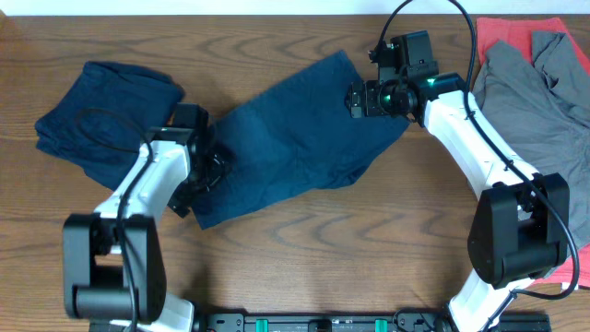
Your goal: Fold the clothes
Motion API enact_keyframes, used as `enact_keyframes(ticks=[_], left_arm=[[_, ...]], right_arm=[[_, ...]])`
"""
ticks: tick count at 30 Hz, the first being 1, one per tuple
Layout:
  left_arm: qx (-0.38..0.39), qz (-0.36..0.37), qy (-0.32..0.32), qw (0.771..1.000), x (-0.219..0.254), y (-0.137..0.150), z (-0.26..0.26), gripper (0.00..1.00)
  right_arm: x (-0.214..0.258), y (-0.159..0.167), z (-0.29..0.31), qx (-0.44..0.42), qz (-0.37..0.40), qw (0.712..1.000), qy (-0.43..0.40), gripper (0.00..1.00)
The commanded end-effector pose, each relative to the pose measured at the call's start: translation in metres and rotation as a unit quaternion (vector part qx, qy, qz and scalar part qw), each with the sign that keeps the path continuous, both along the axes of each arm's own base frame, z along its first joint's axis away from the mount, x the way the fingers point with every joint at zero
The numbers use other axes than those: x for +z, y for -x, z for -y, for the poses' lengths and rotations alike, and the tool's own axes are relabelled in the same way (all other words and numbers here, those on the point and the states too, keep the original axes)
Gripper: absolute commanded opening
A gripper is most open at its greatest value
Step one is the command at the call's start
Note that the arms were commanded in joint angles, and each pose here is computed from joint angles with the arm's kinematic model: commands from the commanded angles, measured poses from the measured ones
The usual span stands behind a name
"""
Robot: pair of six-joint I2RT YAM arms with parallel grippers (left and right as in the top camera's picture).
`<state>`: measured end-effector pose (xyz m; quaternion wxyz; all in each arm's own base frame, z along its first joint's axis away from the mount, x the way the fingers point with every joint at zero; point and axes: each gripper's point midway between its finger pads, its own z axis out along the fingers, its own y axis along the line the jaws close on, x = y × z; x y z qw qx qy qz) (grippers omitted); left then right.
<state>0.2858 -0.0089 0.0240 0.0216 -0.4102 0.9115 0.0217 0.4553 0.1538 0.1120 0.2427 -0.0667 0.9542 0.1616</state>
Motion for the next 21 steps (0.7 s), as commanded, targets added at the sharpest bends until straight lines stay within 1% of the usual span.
enact_keyframes(ticks=[1,5,10,12,14,15,21], left_arm=[[-0.007,-0.024,0.033,0.999,-0.014,0.002,0.01,0.98],[-0.032,-0.026,0.033,0.999,-0.025,-0.002,0.011,0.98],[-0.041,-0.022,0.033,0.998,-0.028,-0.006,0.011,0.98],[-0.065,-0.007,0.053,0.996,-0.028,-0.013,0.018,0.98],[-0.101,0.013,0.085,0.991,-0.027,-0.021,0.031,0.98],[-0.105,0.019,0.092,0.99,-0.026,-0.024,0.033,0.98],[-0.108,0.034,0.095,0.989,-0.026,-0.031,0.035,0.98]], right_arm=[[0.006,0.0,-0.006,0.014,0.008,1.0,0.0,0.93],[0.002,0.002,0.003,-0.006,-0.001,1.0,0.018,0.89],[-0.008,0.005,0.038,-0.09,-0.023,0.992,0.081,0.9],[-0.01,0.007,0.05,-0.115,-0.031,0.988,0.096,0.91],[-0.011,0.007,0.056,-0.121,-0.035,0.987,0.097,0.91],[-0.012,0.008,0.059,-0.124,-0.037,0.987,0.097,0.91],[-0.012,0.006,0.067,-0.121,-0.038,0.987,0.096,0.94]])
